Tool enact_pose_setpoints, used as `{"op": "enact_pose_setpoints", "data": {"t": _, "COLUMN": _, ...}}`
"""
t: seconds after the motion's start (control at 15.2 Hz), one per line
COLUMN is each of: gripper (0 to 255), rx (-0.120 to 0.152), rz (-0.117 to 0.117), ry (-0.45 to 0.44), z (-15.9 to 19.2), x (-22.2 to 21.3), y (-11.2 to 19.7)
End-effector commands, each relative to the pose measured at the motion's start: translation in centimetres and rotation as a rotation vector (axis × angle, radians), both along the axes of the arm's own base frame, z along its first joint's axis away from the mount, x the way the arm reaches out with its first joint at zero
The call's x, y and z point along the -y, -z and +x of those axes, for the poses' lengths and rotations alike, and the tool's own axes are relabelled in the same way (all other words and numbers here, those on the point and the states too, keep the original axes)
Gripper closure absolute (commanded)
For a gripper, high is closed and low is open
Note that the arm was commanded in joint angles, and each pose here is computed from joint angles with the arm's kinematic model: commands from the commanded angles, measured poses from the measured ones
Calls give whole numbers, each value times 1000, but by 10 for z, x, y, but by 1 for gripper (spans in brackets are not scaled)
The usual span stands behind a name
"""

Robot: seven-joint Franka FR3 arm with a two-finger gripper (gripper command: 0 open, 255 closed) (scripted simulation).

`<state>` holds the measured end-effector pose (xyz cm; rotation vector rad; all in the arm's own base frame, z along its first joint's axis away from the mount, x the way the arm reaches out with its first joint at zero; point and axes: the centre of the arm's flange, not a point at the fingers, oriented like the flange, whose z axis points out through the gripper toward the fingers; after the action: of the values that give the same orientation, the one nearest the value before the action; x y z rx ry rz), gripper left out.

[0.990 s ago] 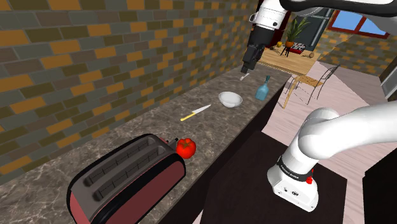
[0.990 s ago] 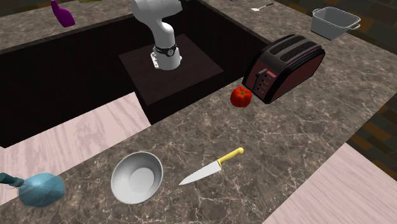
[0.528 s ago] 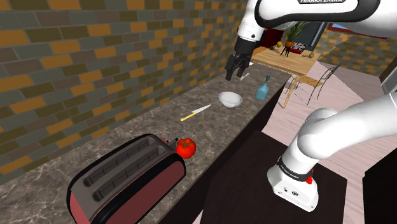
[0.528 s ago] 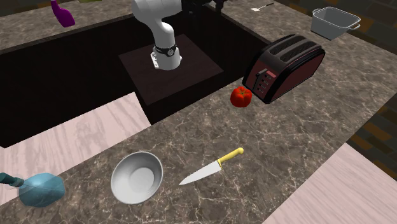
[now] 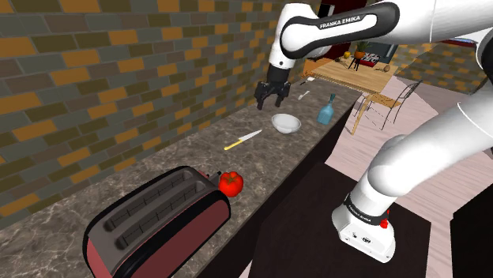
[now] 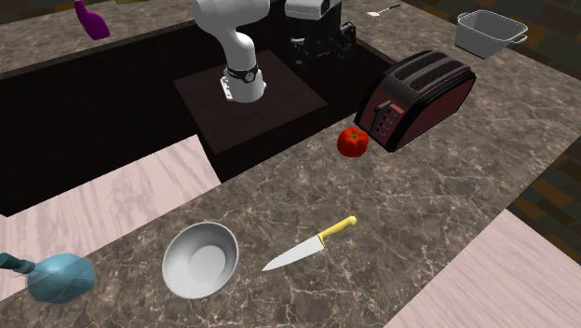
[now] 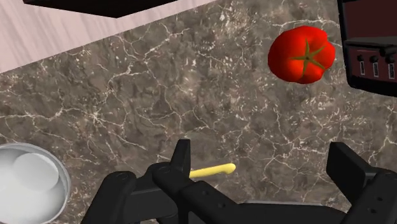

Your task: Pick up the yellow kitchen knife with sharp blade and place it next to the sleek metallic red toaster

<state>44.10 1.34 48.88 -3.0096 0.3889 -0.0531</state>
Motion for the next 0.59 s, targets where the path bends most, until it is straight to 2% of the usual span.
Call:
{"op": "enact_pose_setpoints", "data": {"t": 0.0, "gripper": 0, "rx": -9, "rz": -3, "ry": 59, "z": 18, "x": -1, "y": 18}}
{"op": "enact_pose_setpoints", "data": {"t": 0.53, "gripper": 0, "rx": -48, "rz": -15, "ry": 282, "z": 91, "x": 10, "y": 95}}
